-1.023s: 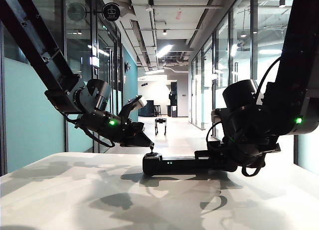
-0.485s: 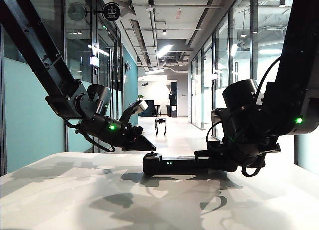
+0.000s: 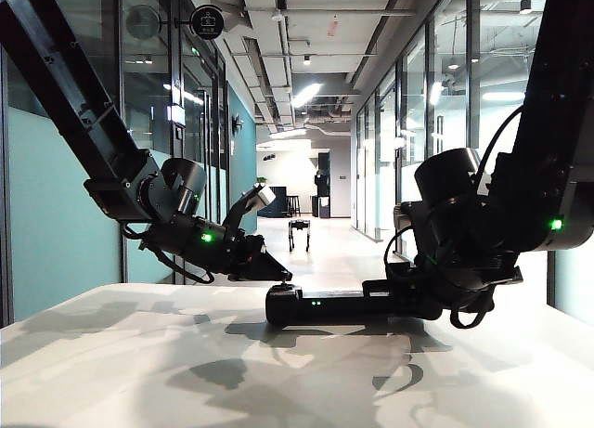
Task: Push the left joystick on the remote control sitting on the white table backward to make the robot dog back up in a straight line until it returns close to you.
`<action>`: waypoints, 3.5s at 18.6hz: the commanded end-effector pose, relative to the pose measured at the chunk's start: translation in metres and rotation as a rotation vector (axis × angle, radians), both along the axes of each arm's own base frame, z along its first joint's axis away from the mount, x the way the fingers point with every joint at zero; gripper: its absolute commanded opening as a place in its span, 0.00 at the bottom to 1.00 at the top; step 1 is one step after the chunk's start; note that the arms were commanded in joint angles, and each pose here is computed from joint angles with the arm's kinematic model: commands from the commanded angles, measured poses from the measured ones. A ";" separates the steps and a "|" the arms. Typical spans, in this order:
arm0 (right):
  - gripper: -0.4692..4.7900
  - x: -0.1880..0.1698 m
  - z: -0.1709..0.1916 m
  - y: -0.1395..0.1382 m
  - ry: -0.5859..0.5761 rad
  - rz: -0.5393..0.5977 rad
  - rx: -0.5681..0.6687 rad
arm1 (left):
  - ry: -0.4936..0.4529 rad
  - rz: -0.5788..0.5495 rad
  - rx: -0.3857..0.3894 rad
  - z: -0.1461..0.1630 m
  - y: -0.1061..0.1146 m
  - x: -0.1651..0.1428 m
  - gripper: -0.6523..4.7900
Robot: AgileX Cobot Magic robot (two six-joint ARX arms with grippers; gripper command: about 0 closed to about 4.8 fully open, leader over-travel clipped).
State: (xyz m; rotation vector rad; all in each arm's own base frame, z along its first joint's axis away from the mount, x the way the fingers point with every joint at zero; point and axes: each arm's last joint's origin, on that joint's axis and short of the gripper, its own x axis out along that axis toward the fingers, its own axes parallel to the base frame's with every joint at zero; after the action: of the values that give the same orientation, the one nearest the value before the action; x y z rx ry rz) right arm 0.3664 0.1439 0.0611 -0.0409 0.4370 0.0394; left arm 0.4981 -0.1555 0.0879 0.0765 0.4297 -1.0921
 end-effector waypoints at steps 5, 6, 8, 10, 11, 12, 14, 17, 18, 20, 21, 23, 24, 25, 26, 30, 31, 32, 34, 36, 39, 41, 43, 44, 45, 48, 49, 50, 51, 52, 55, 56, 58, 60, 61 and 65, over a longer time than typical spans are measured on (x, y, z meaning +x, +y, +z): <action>0.48 0.002 0.005 0.001 -0.037 -0.011 0.014 | -0.067 -0.054 0.005 0.004 -0.002 0.000 0.11; 0.48 0.002 0.005 0.001 -0.037 -0.012 0.013 | -0.068 -0.055 0.005 0.004 -0.002 0.000 0.11; 0.48 0.002 0.006 0.000 -0.045 -0.039 0.003 | -0.082 -0.056 0.008 0.004 -0.002 0.000 0.11; 0.48 0.002 0.006 0.000 -0.046 -0.042 0.002 | -0.093 -0.055 0.008 0.005 -0.002 0.001 0.11; 0.48 0.002 0.006 0.000 -0.046 -0.043 0.001 | -0.103 -0.040 0.015 0.006 -0.002 0.002 0.11; 0.48 0.002 0.006 0.000 -0.047 -0.049 -0.001 | -0.112 -0.031 0.018 0.006 -0.002 0.002 0.11; 0.48 0.002 0.006 0.000 -0.050 -0.059 -0.005 | -0.134 -0.023 0.018 0.008 -0.002 0.003 0.11; 0.48 0.002 0.006 0.000 -0.051 -0.066 -0.008 | -0.154 -0.016 0.016 0.009 -0.002 0.004 0.11; 0.48 0.002 0.006 0.000 -0.051 -0.066 -0.007 | -0.155 -0.016 0.016 0.009 -0.002 0.004 0.11; 0.48 0.002 0.006 0.000 -0.051 -0.066 -0.008 | -0.160 -0.013 0.017 0.009 -0.002 0.005 0.11; 0.48 0.002 0.006 0.000 -0.051 -0.066 -0.007 | -0.167 0.002 0.025 0.010 -0.002 0.005 0.11; 0.48 0.002 0.006 0.000 -0.051 -0.066 -0.007 | -0.175 0.005 0.023 0.010 -0.002 0.008 0.11; 0.48 0.002 0.006 0.000 -0.051 -0.065 -0.008 | -0.165 0.004 0.009 0.009 -0.003 0.011 0.11; 0.48 0.002 0.006 0.000 -0.051 -0.065 -0.008 | -0.154 0.004 0.001 0.007 -0.004 0.013 0.11; 0.48 0.002 0.006 0.000 -0.050 -0.065 -0.008 | -0.136 0.003 -0.006 0.004 -0.006 0.017 0.11; 0.47 0.002 0.006 0.000 -0.051 -0.065 -0.008 | -0.099 -0.043 -0.017 0.001 -0.007 0.020 0.11; 0.47 0.002 0.006 0.000 -0.051 -0.065 -0.008 | -0.091 -0.053 -0.021 0.001 -0.008 0.020 0.11; 0.47 0.002 0.006 0.000 -0.051 -0.065 -0.008 | -0.082 -0.060 -0.023 0.001 -0.008 0.019 0.11; 0.47 0.002 0.006 0.000 -0.051 -0.065 -0.008 | -0.075 -0.083 -0.033 0.000 -0.008 0.018 0.11; 0.47 0.002 0.006 0.000 -0.051 -0.065 -0.008 | -0.070 -0.090 -0.038 0.000 -0.007 0.018 0.11; 0.47 0.002 0.006 0.000 -0.051 -0.065 -0.008 | -0.073 -0.117 -0.038 -0.001 -0.005 0.017 0.11; 0.47 0.002 0.006 0.000 -0.051 -0.065 -0.008 | -0.073 -0.121 -0.033 -0.001 -0.004 0.017 0.11; 0.47 0.002 0.006 0.000 -0.051 -0.065 -0.008 | -0.084 -0.142 -0.033 -0.001 -0.005 0.016 0.11; 0.47 0.002 0.006 0.000 -0.051 -0.065 -0.008 | -0.082 -0.144 -0.033 -0.002 -0.005 0.016 0.11; 0.47 0.002 0.006 0.000 -0.050 -0.065 -0.009 | -0.080 -0.145 -0.032 -0.002 -0.005 0.016 0.11; 0.47 0.002 0.006 0.000 -0.050 -0.065 -0.009 | -0.071 -0.170 -0.051 -0.002 -0.002 0.016 0.11; 0.47 0.002 0.006 0.000 -0.050 -0.065 -0.009 | -0.070 -0.169 -0.052 -0.002 -0.001 0.016 0.11; 0.47 0.002 0.006 0.000 -0.050 -0.065 -0.009 | -0.069 -0.167 -0.052 -0.002 0.000 0.016 0.11; 0.47 0.002 0.006 0.000 -0.050 -0.065 -0.008 | -0.067 -0.167 -0.054 -0.002 0.002 0.017 0.11; 0.47 0.002 0.006 0.000 -0.050 -0.065 -0.009 | -0.062 -0.167 -0.054 -0.002 0.003 0.017 0.11; 0.47 0.002 0.006 0.000 -0.050 -0.065 -0.009 | -0.056 -0.166 -0.052 -0.003 0.003 0.017 0.11; 0.47 0.002 0.006 0.000 -0.051 -0.065 -0.008 | -0.055 -0.165 -0.052 -0.003 0.003 0.017 0.11; 0.47 0.002 0.006 0.000 -0.051 -0.065 -0.008 | -0.055 -0.166 -0.053 -0.003 0.003 0.016 0.11; 0.47 0.002 0.006 0.000 -0.050 -0.065 -0.009 | -0.054 -0.169 -0.055 -0.003 0.003 0.016 0.11; 0.47 0.002 0.006 0.000 -0.051 -0.065 -0.008 | -0.054 -0.169 -0.055 -0.003 0.003 0.016 0.11; 0.47 0.002 0.006 0.000 -0.051 -0.065 -0.008 | -0.053 -0.181 -0.063 -0.003 0.003 0.016 0.11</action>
State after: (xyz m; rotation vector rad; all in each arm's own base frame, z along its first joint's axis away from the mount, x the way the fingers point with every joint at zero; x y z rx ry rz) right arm 0.3665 0.1431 0.0620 -0.0472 0.4225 -0.0181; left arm 0.5141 -0.1521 0.0828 0.0930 0.3580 -1.2564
